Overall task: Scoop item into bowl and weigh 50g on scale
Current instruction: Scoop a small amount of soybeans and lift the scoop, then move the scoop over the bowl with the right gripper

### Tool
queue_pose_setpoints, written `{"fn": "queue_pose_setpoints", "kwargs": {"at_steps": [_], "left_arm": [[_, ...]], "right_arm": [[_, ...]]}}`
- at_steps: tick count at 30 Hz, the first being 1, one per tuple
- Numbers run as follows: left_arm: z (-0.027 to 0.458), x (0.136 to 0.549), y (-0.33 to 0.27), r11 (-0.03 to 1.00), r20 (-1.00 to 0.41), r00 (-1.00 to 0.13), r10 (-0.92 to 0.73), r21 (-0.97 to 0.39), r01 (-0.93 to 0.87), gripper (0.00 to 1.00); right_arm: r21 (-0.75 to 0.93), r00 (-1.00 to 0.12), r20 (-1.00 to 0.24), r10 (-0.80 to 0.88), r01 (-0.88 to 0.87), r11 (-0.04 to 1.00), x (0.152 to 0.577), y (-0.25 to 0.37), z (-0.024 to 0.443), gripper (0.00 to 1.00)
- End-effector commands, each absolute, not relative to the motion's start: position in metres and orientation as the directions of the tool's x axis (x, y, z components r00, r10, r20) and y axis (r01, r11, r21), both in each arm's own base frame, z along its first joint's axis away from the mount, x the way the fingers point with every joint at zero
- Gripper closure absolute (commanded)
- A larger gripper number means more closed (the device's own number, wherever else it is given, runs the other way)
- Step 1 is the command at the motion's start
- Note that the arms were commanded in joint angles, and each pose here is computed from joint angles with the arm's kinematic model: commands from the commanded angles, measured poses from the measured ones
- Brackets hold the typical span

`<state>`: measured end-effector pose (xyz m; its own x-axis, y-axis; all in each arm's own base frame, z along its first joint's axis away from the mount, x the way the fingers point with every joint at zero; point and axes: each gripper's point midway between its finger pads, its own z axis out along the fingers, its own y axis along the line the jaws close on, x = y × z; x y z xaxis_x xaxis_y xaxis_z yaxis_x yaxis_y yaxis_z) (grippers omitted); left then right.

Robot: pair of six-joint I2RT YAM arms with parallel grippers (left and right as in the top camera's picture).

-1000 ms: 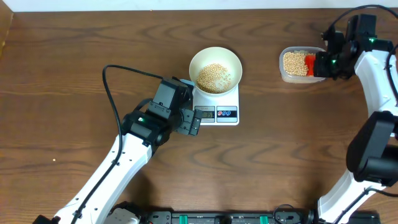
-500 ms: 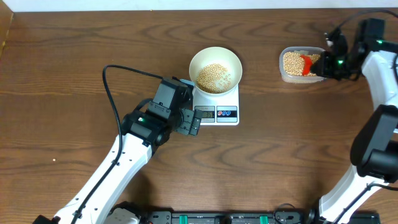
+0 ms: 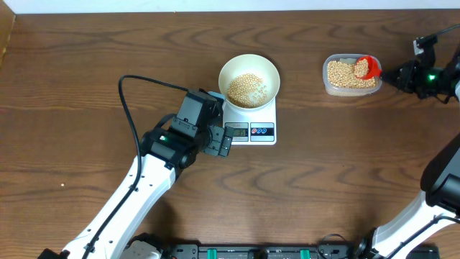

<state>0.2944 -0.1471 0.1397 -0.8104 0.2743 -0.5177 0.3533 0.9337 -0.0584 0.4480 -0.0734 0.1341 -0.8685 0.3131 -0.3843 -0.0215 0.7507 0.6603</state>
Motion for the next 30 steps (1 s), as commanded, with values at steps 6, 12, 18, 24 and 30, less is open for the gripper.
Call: {"fn": "queue_pose_setpoints", "kwargs": {"at_steps": [6, 12, 18, 24, 30], "left_arm": [[0.132, 0.29, -0.144, 0.936, -0.497, -0.823, 0.275, -0.059, 0.348, 0.08], [0.132, 0.29, -0.144, 0.936, -0.497, -0.823, 0.275, -0.059, 0.348, 0.08], [0.132, 0.29, -0.144, 0.936, -0.497, -0.823, 0.275, -0.059, 0.348, 0.08], [0.132, 0.29, -0.144, 0.936, -0.497, -0.823, 0.275, -0.059, 0.348, 0.08], [0.132, 0.29, -0.144, 0.936, -0.497, -0.823, 0.275, -0.059, 0.348, 0.08]], "right_arm": [[0.789, -0.858, -0.373, 0.353, -0.093, 0.607, 0.444, -0.061, 0.156, 0.99], [0.862, -0.839, -0.382, 0.388, -0.173, 0.476, 0.443, -0.053, 0.182, 0.99], [0.894, -0.839, -0.386, 0.383, -0.238, 0.379, 0.443, -0.036, 0.2, 0.99], [0.89, -0.86, -0.411, 0.301, -0.308, 0.336, 0.446, 0.007, 0.206, 0.99], [0.885, -0.88, -0.426, 0.211, -0.357, 0.298, 0.457, 0.063, 0.212, 0.99]]}}
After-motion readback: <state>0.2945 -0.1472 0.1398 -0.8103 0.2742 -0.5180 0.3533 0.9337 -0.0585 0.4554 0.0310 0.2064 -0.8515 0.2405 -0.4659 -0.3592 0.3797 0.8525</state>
